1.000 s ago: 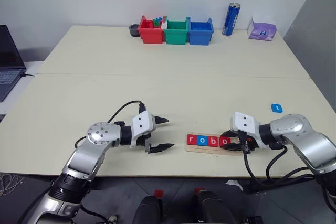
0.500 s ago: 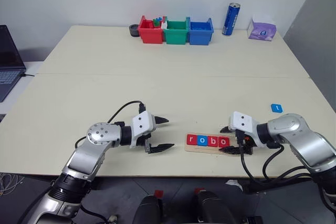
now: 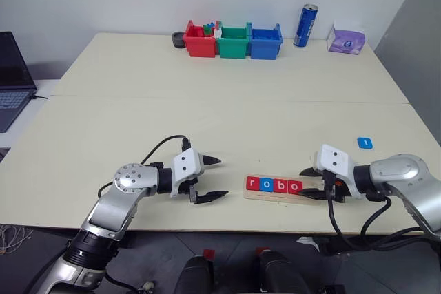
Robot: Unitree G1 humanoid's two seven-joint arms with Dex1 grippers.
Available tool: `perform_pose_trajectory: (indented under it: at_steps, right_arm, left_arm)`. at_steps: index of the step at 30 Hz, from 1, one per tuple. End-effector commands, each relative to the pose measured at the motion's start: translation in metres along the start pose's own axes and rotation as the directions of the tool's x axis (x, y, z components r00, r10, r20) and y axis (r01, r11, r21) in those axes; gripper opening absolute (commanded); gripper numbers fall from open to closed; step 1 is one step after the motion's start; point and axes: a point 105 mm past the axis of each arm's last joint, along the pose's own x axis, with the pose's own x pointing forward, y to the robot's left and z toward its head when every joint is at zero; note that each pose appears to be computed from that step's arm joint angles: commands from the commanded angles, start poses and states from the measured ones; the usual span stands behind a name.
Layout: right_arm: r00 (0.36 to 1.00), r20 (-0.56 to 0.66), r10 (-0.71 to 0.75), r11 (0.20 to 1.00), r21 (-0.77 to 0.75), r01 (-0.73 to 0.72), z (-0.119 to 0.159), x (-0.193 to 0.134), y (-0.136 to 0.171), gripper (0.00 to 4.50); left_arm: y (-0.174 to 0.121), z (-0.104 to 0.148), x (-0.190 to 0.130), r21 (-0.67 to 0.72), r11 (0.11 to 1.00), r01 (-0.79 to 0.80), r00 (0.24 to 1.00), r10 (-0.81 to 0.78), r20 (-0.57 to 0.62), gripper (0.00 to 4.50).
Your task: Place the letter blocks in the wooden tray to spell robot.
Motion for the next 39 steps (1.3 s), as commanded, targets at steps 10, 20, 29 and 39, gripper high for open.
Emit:
perform_pose_trajectory:
  at_steps: [10,20,29,39]
  right_arm:
    - [0.997,-0.073,-0.022,0.996,-0.086,0.015,-0.011,0.002,0.001,0.04]
    - [0.997,-0.073,-0.015,0.991,-0.136,0.005,-0.007,0.012,-0.002,0.04]
    - [0.999,-0.029,0.023,0.990,-0.142,-0.027,0.007,0.022,0.002,0.04]
    - [0.999,-0.026,-0.028,0.985,-0.173,0.023,0.012,0.017,-0.011,0.04]
  left_arm:
    - [0.002,0.009,0.001,0.048,0.999,0.000,1.000,0.000,0.018,4.50]
    - [0.002,0.011,0.000,0.048,0.999,-0.005,1.000,0.004,0.019,4.50]
    - [0.002,0.009,0.000,0.043,0.999,-0.008,1.000,0.007,0.017,4.50]
    - [0.000,0.006,0.000,0.036,0.999,-0.010,1.000,0.010,0.015,4.50]
